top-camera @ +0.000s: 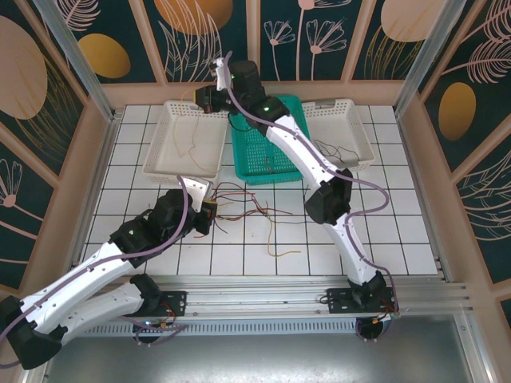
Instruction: Untangle the cables
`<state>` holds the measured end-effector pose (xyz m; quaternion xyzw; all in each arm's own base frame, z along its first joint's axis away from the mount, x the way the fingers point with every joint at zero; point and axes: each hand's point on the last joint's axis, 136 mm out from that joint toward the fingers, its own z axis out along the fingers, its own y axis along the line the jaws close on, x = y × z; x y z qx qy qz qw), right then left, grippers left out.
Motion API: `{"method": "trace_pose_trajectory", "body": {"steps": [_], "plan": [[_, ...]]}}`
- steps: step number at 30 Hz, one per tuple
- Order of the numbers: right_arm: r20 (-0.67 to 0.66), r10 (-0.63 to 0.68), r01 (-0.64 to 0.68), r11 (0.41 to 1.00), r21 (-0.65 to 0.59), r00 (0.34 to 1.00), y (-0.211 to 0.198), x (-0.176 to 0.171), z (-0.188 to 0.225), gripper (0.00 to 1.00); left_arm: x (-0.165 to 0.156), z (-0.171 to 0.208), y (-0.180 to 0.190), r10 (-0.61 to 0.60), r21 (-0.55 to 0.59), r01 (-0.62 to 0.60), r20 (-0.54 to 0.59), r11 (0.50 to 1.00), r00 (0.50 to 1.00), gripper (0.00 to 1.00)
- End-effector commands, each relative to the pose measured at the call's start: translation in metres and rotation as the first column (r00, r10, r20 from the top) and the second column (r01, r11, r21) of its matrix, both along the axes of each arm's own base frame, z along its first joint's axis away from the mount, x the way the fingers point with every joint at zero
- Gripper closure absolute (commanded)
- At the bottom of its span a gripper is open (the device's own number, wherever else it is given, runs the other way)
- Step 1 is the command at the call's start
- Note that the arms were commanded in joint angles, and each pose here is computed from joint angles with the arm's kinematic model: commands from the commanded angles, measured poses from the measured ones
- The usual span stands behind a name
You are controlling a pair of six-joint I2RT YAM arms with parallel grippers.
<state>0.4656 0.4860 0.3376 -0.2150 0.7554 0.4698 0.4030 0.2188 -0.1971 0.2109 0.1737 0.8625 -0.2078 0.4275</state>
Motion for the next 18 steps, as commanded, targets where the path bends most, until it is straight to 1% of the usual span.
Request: {"method": "trace_pose_trajectory", "body": {"steps": [1,6,11,18], "plan": [[-0.008,0.002,-0.002,1.000,0.016,1.000,0.009,0.010,-0.017,1.00,0.001,0.001,-0.003,-0.016,-0.007,0.017,0.010,1.000,1.000,1.00],[-0.063,-0.003,0.001,0.999,-0.032,0.998,0.013,0.020,-0.061,1.00,0.001,0.001,-0.003,-0.015,-0.007,0.015,0.011,1.000,1.000,1.00],[-0.110,-0.018,0.010,0.997,-0.079,0.994,0.009,0.028,-0.092,1.00,0.001,0.000,-0.003,-0.018,-0.004,0.018,0.008,1.000,1.000,1.00],[-0.175,0.022,-0.045,0.991,-0.126,0.984,0.014,0.019,-0.128,1.00,0.002,-0.002,-0.004,-0.018,0.001,0.018,0.004,1.000,1.000,1.00]]}}
